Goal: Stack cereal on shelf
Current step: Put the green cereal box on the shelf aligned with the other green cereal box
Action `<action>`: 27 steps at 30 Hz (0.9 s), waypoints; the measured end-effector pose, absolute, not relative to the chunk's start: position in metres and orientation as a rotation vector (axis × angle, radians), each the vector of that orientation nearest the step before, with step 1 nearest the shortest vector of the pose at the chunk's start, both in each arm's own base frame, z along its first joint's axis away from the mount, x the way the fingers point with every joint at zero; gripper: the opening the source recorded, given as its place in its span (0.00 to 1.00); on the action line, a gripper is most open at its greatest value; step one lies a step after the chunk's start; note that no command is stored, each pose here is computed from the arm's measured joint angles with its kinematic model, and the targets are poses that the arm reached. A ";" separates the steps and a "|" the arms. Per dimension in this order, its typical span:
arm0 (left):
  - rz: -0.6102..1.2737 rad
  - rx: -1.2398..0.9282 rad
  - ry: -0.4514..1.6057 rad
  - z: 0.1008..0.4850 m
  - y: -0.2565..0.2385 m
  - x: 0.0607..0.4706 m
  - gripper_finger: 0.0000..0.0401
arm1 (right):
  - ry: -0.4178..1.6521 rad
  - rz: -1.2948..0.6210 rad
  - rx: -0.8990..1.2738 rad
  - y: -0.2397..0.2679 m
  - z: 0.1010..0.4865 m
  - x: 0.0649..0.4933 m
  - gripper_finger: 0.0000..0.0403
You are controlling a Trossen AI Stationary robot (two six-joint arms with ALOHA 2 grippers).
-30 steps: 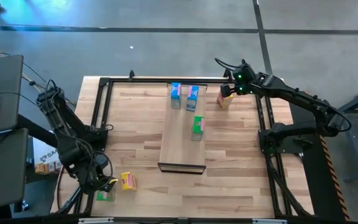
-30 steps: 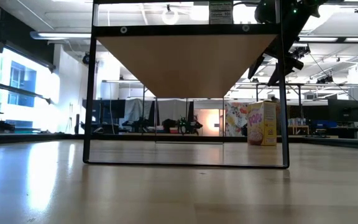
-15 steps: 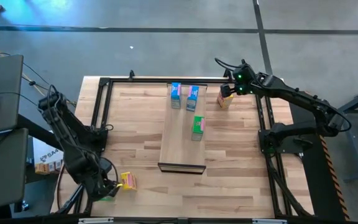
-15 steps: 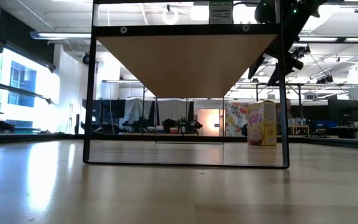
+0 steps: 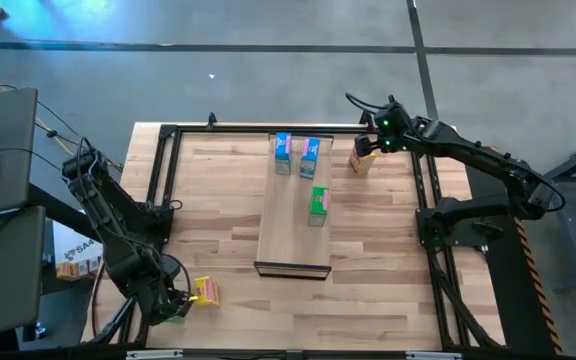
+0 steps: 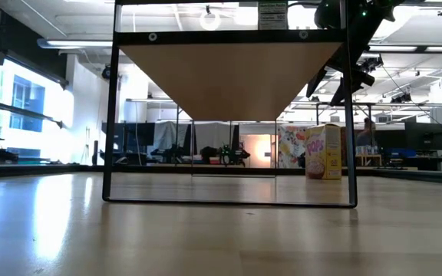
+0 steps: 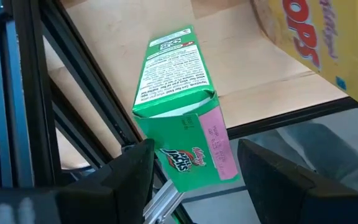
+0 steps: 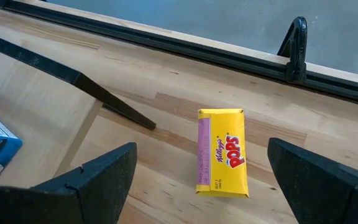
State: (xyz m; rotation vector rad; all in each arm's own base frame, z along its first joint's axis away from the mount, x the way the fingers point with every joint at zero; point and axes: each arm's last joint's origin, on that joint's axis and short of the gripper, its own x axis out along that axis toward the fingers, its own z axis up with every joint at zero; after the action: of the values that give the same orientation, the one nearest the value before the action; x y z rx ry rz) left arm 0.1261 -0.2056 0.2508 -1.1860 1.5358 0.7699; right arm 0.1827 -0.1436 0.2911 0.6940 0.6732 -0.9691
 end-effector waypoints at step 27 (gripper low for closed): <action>0.744 -1.173 1.500 0.260 -0.197 0.117 0.63 | 0.672 -0.973 0.695 -0.144 0.291 0.183 0.89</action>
State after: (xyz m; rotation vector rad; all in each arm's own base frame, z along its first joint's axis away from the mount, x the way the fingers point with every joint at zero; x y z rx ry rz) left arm 0.1171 -0.1970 0.2602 -1.1735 1.4999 0.7438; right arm 0.1827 -0.1437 0.2910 0.6951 0.6717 -0.9726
